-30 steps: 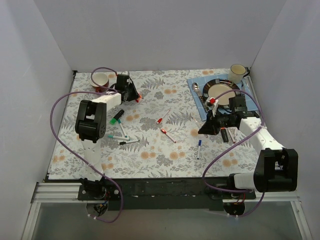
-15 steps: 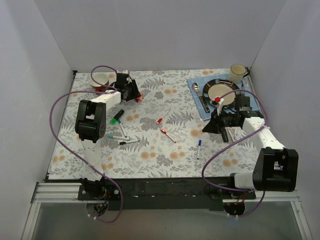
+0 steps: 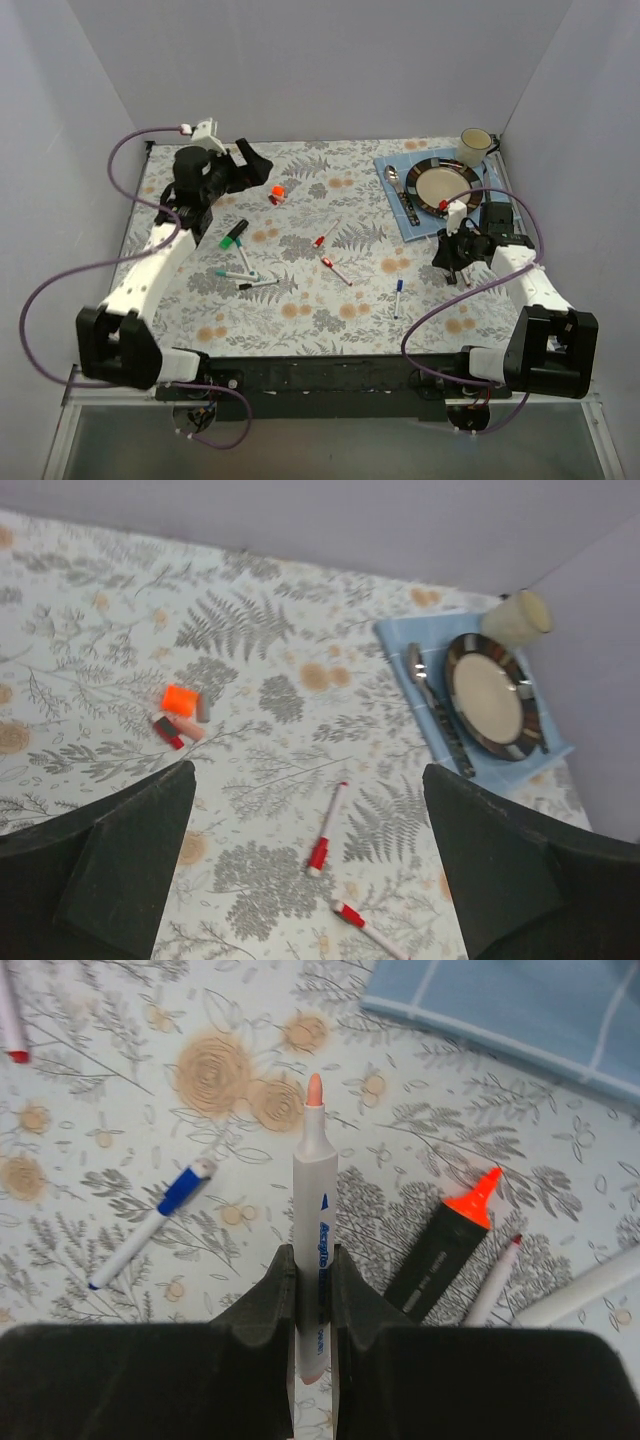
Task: Open the pen caps
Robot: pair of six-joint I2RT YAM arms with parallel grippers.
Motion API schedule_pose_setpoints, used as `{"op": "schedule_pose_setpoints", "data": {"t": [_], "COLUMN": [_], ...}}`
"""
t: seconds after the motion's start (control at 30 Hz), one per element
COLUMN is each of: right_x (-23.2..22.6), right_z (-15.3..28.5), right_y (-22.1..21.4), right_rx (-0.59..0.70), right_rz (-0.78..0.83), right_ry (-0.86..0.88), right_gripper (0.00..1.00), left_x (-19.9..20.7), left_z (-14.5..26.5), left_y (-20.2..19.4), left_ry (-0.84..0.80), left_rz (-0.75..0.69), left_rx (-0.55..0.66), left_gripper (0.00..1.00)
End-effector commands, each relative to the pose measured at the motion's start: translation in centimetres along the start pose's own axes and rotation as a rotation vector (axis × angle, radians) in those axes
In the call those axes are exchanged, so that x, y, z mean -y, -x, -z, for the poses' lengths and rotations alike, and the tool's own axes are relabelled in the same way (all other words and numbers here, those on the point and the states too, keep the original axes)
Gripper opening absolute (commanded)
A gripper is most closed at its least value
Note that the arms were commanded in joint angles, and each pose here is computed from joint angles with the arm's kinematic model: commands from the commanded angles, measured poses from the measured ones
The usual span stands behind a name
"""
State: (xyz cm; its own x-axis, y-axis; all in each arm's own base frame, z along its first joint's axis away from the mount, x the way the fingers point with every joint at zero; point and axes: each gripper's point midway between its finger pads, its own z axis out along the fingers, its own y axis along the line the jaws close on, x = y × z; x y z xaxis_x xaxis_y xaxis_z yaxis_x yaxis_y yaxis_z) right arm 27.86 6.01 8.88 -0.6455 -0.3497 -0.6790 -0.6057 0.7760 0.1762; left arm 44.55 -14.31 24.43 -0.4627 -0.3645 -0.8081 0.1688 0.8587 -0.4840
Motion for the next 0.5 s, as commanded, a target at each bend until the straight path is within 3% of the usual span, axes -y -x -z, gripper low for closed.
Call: {"op": "schedule_pose_setpoints", "data": {"t": [0.0,0.17,0.2,0.47], "right_x": [4.2,6.5,6.9,8.3], "right_z": [0.7,1.0,1.2,1.1], "right_y": [-1.7,-3.4,-3.6,-5.4], "right_rx": [-0.075,-0.147,-0.151,-0.197], "right_rz": [-0.017,-0.051,-0.064,-0.143], "right_ry": [-0.244,-0.347,-0.36,-0.356], "right_gripper": [0.03,0.05,0.05,0.15], "left_x": [4.1,2.8,1.6,2.4], "left_z": [9.2,13.9,13.7,15.5], "left_y": [2.2,-0.4,-2.1,-2.1], "left_ry": [-0.161,-0.162,-0.139,-0.174], "left_rz": [-0.063,-0.112,-0.105,-0.119], "left_rx": [0.179,0.306,0.286,0.301], "left_gripper": [0.98,0.98,0.98,0.98]}}
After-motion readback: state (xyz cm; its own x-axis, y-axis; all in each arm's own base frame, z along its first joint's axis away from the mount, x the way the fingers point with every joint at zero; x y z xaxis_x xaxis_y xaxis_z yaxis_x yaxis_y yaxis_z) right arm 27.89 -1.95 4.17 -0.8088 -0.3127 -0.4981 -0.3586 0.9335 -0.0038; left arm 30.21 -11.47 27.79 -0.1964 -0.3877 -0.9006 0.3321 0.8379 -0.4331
